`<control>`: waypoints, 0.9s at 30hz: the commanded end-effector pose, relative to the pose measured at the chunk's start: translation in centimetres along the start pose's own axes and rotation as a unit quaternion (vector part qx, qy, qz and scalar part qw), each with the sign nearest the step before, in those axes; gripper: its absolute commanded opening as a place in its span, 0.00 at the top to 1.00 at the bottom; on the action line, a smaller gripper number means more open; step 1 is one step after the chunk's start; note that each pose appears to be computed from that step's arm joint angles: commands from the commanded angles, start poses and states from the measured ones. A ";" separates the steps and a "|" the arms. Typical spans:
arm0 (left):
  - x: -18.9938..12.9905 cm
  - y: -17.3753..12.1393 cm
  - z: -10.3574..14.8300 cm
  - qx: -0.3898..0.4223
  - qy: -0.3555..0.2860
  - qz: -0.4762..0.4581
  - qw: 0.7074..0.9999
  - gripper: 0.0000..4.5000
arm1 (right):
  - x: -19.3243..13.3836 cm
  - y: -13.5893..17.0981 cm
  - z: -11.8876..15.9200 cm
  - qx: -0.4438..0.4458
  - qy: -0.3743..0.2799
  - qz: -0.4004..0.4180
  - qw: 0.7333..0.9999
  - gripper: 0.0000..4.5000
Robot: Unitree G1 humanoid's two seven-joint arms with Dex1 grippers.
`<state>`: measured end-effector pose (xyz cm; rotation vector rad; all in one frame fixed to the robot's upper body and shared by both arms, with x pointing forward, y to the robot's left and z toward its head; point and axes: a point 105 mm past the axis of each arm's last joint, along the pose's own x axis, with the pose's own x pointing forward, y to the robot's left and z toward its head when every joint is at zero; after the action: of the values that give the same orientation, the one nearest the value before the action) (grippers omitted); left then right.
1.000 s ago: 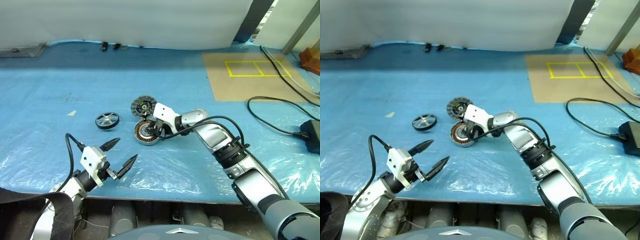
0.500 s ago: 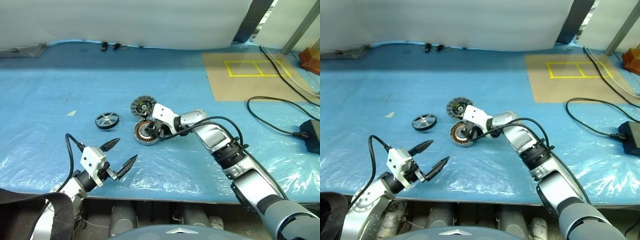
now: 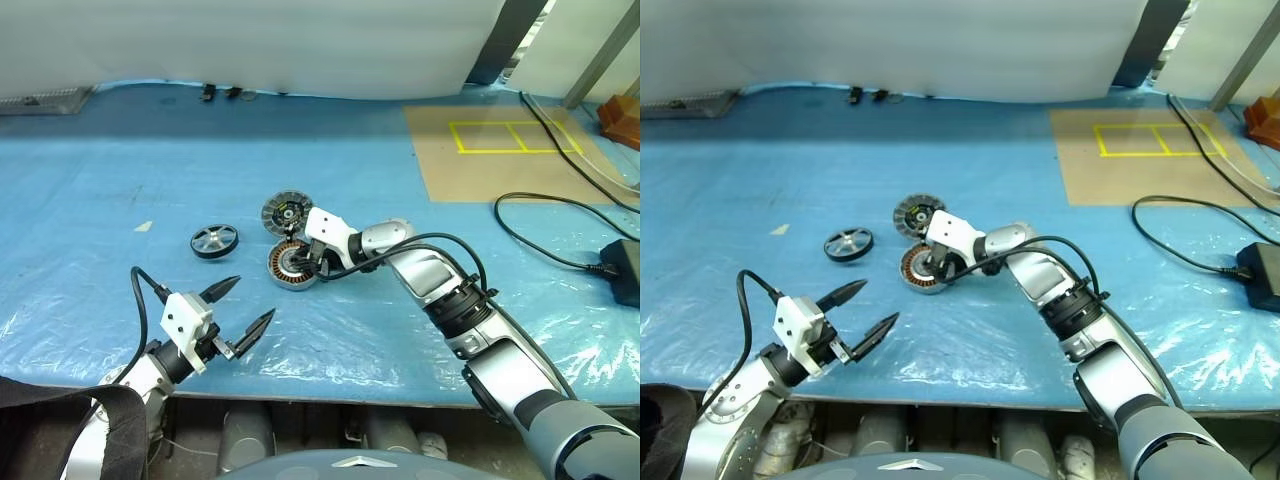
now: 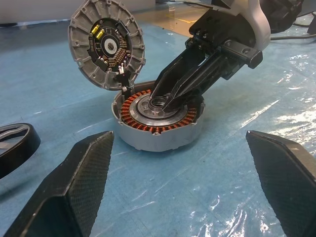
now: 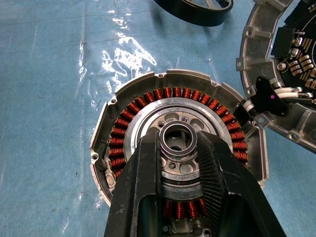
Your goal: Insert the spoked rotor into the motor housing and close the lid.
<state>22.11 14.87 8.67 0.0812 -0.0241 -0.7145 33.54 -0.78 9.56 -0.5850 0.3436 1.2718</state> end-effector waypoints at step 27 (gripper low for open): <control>0.3 0.0 0.8 0.011 -0.015 -0.009 1.000 0.00 | -0.6 -0.5 2.4 0.034 -0.064 -0.010 0.997 0.20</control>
<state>22.41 14.70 9.05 0.0876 -0.0409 -0.7259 33.69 -0.34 10.24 -0.4938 0.3272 1.2614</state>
